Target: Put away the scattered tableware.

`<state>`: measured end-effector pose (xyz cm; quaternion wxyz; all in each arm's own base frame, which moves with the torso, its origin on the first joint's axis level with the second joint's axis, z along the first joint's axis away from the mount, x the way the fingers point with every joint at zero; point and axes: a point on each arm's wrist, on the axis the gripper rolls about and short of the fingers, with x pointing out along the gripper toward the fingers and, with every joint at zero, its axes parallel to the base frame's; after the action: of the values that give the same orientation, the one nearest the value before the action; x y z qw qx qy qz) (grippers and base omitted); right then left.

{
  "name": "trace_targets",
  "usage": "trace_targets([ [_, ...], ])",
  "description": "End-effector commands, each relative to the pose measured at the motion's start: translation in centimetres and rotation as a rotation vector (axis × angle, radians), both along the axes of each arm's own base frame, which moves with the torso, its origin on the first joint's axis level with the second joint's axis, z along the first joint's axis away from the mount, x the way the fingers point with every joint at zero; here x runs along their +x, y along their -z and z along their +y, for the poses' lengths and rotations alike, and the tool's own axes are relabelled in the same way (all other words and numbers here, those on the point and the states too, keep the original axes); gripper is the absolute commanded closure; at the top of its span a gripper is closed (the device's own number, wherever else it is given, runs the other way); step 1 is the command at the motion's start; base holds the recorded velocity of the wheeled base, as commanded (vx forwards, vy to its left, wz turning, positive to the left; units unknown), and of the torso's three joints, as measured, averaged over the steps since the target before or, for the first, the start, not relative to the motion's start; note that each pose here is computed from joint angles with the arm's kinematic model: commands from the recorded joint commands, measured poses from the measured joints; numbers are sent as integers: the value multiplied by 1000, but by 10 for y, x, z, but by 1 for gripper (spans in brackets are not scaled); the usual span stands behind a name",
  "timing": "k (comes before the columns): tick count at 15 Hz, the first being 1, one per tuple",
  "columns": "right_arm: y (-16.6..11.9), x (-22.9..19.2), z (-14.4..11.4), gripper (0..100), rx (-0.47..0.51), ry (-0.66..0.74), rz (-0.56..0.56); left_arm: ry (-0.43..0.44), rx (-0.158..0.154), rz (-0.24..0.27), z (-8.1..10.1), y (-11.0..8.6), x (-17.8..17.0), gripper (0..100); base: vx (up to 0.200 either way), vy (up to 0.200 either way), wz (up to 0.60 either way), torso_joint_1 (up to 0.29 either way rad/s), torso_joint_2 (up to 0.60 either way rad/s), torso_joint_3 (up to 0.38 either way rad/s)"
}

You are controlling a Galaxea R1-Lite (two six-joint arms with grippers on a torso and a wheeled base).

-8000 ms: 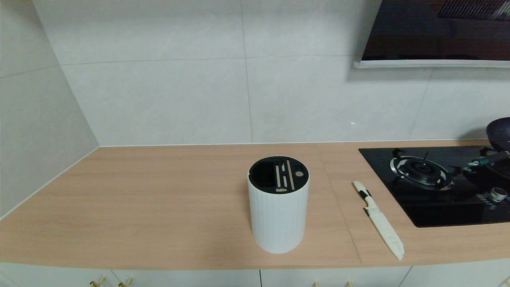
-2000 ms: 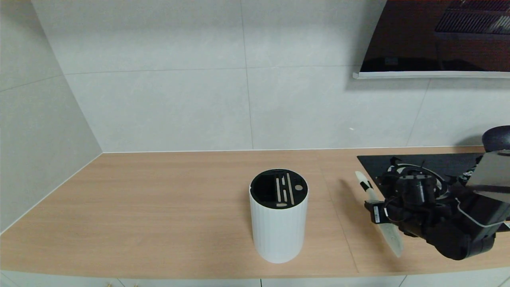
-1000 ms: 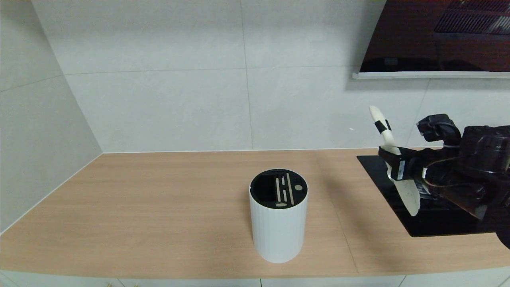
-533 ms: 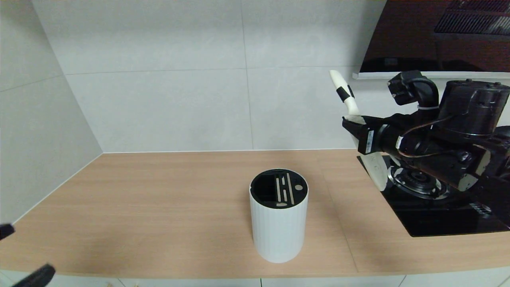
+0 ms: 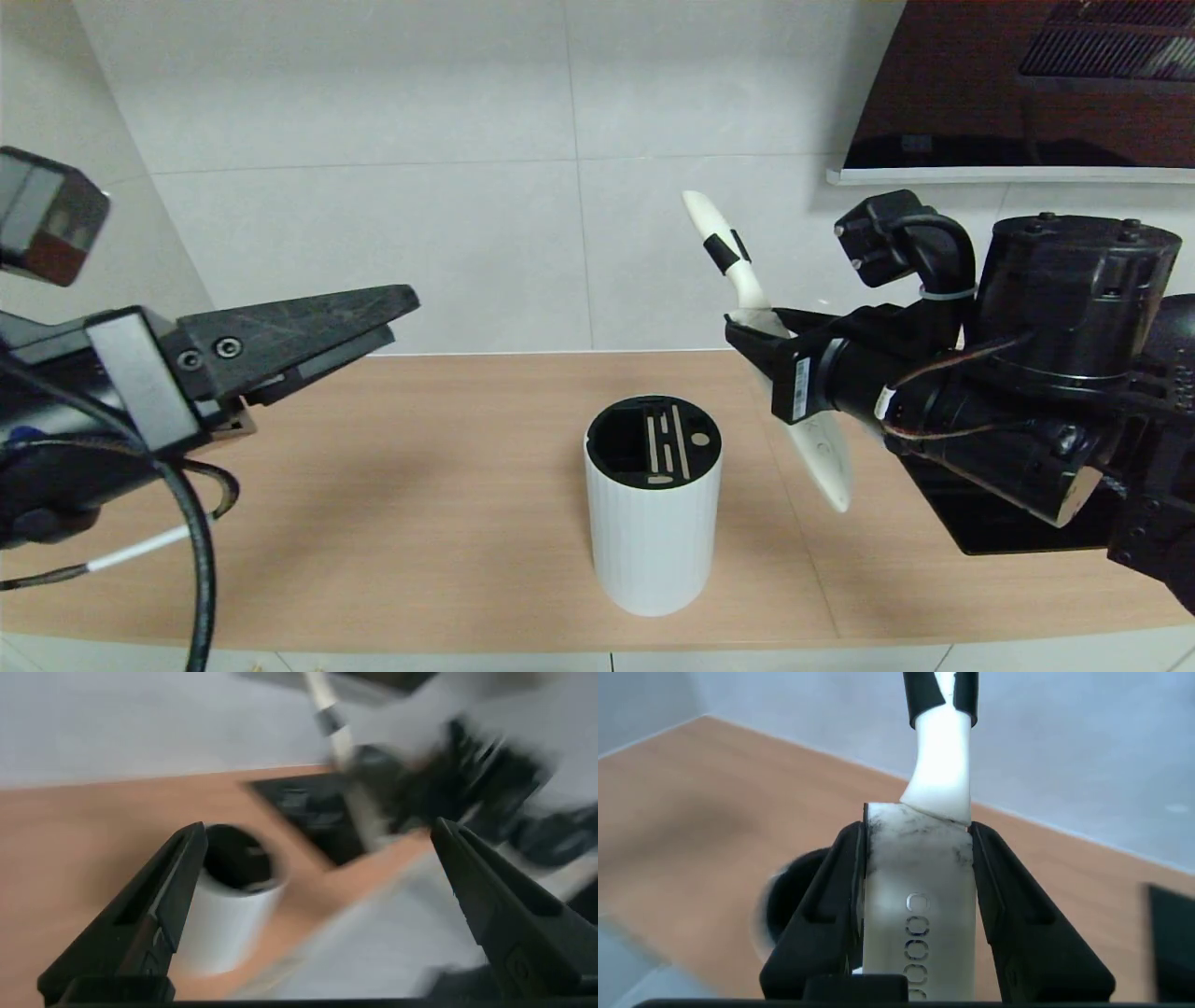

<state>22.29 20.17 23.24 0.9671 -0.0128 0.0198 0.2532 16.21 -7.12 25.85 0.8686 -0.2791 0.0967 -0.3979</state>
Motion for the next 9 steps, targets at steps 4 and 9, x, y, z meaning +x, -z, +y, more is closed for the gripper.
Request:
trace_targets([
  [4, 12, -15, 29, 100, 15, -82, 47, 99, -173, 166, -37, 32, 43, 0, 0, 0, 0, 0, 0, 0],
  [9, 20, -24, 47, 100, 65, -135, 92, 103, -177, 117, -61, 64, 52, 0, 0, 0, 0, 0, 0, 0],
])
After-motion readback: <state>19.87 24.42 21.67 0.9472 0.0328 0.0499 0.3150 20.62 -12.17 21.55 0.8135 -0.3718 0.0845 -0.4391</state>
